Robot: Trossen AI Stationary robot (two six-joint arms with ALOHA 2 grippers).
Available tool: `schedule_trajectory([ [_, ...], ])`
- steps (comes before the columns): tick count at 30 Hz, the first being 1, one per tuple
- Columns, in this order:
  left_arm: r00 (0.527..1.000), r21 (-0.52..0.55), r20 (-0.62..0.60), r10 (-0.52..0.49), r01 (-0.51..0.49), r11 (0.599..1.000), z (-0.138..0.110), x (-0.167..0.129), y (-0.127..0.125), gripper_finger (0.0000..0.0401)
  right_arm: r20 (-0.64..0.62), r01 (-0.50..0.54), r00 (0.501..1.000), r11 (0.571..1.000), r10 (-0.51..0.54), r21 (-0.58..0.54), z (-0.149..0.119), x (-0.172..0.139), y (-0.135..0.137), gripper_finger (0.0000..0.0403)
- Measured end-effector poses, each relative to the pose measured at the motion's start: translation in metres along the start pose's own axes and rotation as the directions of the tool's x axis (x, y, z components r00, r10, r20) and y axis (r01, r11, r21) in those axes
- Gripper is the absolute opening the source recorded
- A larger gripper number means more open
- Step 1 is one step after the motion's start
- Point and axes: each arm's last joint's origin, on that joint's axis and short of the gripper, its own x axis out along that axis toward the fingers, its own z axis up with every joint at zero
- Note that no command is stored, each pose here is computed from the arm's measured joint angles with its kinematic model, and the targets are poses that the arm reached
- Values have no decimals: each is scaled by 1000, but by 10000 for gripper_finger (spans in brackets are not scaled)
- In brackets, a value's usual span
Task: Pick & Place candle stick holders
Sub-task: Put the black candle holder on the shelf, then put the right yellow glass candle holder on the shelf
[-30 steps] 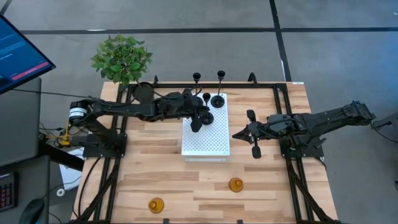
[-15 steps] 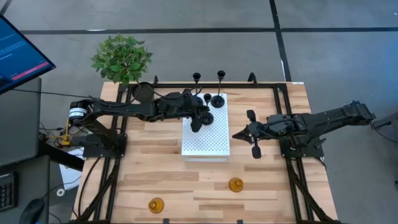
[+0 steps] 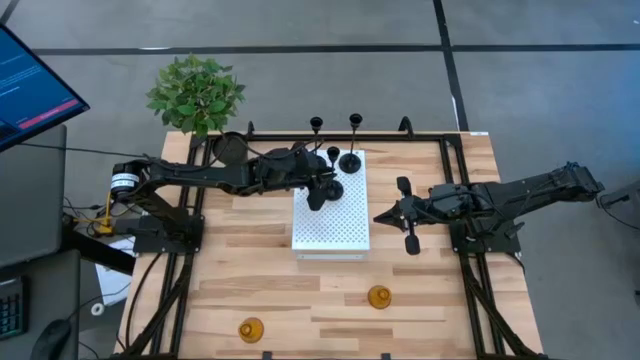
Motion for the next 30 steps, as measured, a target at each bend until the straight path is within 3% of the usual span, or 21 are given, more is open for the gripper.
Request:
schedule_trajectory([
  [13, 1000, 4, 1, -3, 3, 1000, 1, -1, -1, 158, 0, 0, 1000, 1000, 0, 0, 0, 0, 0, 0],
  [18, 999, -1, 42, -22, 22, 1000, 11, -12, -1, 183, 0, 0, 1000, 1000, 0, 10, 0, 0, 0, 0],
  [30, 998, 47, 6, -68, 67, 997, 31, -65, -4, 192, -14, -6, 1000, 1000, 6, 15, -1, 0, 0, 0],
])
